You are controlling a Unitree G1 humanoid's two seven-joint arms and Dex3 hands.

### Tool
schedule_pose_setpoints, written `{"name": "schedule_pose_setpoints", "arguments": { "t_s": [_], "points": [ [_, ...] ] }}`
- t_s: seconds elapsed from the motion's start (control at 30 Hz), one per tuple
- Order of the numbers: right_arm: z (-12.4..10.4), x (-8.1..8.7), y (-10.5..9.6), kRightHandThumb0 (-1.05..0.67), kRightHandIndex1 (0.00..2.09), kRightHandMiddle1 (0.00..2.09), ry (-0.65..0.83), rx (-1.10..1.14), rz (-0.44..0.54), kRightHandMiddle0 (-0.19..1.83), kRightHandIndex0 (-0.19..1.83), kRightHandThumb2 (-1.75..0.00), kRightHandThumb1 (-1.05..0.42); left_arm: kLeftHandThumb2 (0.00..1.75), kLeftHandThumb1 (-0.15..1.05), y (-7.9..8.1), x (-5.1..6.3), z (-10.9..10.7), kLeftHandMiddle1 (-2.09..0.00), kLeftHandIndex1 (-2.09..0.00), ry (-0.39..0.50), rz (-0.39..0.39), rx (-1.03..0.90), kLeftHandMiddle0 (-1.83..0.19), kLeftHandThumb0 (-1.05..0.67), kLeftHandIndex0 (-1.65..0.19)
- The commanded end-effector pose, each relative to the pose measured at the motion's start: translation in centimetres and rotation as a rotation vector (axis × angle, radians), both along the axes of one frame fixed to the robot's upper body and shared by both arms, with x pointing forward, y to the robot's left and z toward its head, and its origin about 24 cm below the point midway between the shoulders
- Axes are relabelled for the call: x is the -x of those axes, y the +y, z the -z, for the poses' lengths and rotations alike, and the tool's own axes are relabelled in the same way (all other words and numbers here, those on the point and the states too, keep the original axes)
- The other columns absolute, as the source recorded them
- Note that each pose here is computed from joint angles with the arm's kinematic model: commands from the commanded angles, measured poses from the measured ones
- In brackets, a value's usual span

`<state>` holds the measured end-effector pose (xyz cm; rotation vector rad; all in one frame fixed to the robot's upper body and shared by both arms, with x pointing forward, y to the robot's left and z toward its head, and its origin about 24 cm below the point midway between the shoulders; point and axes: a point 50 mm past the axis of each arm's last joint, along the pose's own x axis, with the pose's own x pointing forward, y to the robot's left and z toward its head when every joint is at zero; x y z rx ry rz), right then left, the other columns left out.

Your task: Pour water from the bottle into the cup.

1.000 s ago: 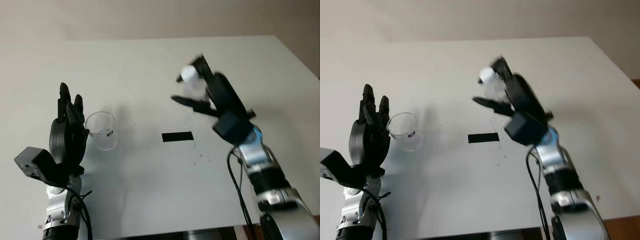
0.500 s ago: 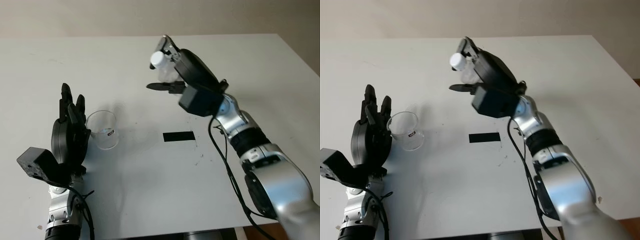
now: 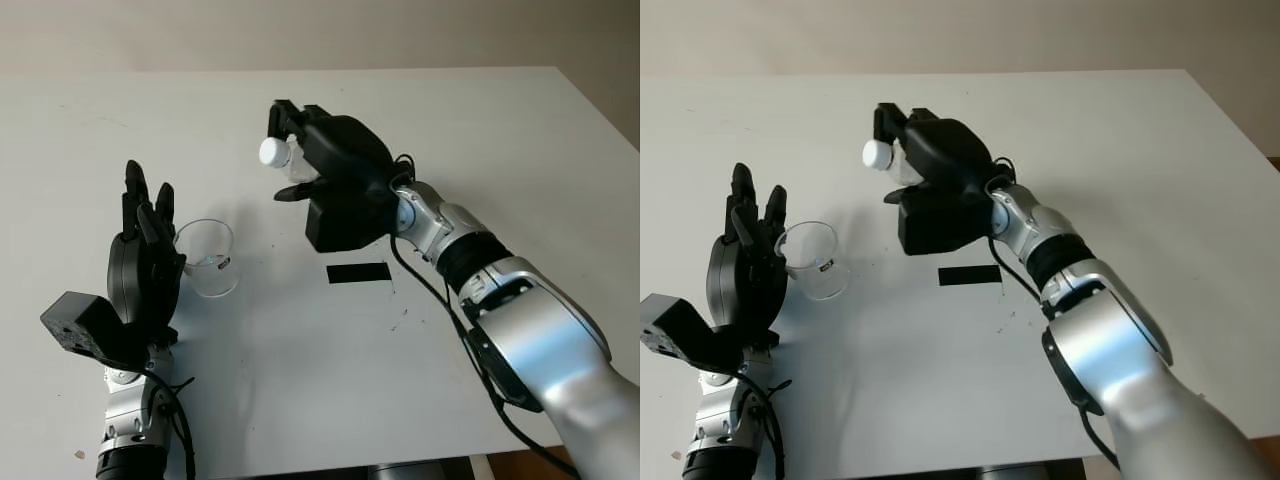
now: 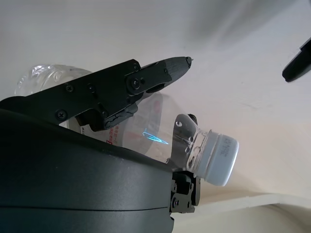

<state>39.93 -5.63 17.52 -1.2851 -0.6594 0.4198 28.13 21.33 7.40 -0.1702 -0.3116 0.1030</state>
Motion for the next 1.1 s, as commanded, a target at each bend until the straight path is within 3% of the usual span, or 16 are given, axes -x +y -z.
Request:
{"name": "schedule_pose_setpoints", "arguments": {
  "t_s": [0.0,0.23,0.43,0.8,1.07],
  "points": [
    [-1.1,0.1,1.0,-0.14,2.09,2.09,-0.065,0.019,-0.032,0.46,0.99,-0.1,-1.02,0.74,1.05,-0.3,0.1,0.4,-0.36,0.0,0.004,-0.003,0.005,0.19,-0.88,0.14],
    [-1.3,0.6,2.2,-0.21,2.09,2.09,-0.148,0.104,-0.096,0.48,1.08,-0.22,-1.05,0.74,1.05,-0.6,0.2,0.6,-0.35,0.0,0.01,-0.008,0.006,0.19,-0.89,0.13],
    [-1.7,1.3,2.8,-0.23,2.09,2.09,-0.263,0.112,-0.173,0.38,1.12,-0.2,-1.04,0.78,1.05,-0.9,0.2,0.6,-0.38,0.0,0.015,-0.014,0.024,0.19,-0.91,0.11],
    [-1.9,2.4,4.4,-0.29,2.09,2.09,-0.468,0.19,-0.28,0.77,1.28,-0.17,-1.0,0.81,1.05,-1.1,0.0,0.8,-0.4,0.0,0.019,-0.012,0.023,0.19,-0.92,0.11],
    [-2.1,2.7,5.7,-0.26,2.09,2.09,-0.534,0.253,-0.305,0.75,1.18,-0.21,-1.02,0.83,1.05,-1.3,-0.1,0.8,-0.4,0.0,0.021,-0.015,0.018,0.19,-0.91,0.11]
  ]
}}
